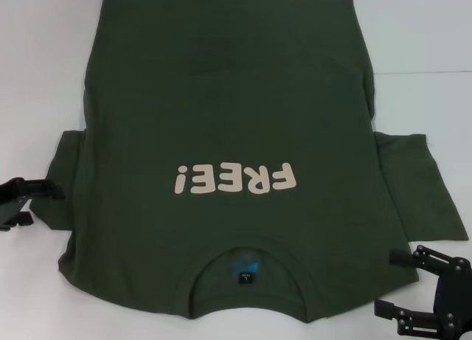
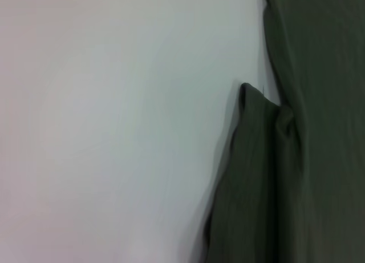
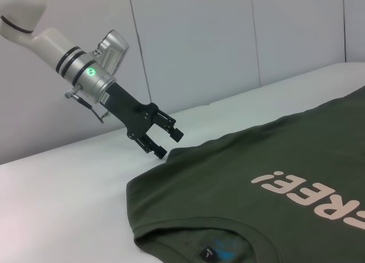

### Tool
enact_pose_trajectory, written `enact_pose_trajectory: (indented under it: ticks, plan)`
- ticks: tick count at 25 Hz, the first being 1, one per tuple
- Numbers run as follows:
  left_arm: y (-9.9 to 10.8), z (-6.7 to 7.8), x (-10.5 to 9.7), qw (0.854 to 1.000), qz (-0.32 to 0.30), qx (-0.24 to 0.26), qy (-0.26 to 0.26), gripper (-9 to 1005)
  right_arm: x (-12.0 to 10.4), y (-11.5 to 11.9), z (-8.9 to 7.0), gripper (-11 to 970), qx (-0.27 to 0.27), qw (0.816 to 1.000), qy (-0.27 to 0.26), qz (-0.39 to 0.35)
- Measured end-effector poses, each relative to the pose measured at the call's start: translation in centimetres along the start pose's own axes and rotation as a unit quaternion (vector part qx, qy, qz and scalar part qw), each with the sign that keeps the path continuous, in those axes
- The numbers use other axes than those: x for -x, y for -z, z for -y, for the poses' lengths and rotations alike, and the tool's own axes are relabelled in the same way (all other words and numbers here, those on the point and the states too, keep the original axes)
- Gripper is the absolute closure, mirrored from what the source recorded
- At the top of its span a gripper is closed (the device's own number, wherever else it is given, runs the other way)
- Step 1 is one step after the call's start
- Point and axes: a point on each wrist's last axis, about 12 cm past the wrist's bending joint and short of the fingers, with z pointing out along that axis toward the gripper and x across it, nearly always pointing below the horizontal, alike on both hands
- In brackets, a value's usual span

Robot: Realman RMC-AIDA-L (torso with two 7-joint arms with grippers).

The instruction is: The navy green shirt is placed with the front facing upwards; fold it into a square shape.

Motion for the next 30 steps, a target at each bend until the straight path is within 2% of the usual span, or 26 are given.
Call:
enact_pose_trajectory:
  ticks: [30]
  plan:
    - [-0.89,0.88,0.11,1.0,-0.006,0.004,-0.014,161,-0.13,0.07,-0.12,31,0.001,1.0,-0.002,-0.002]
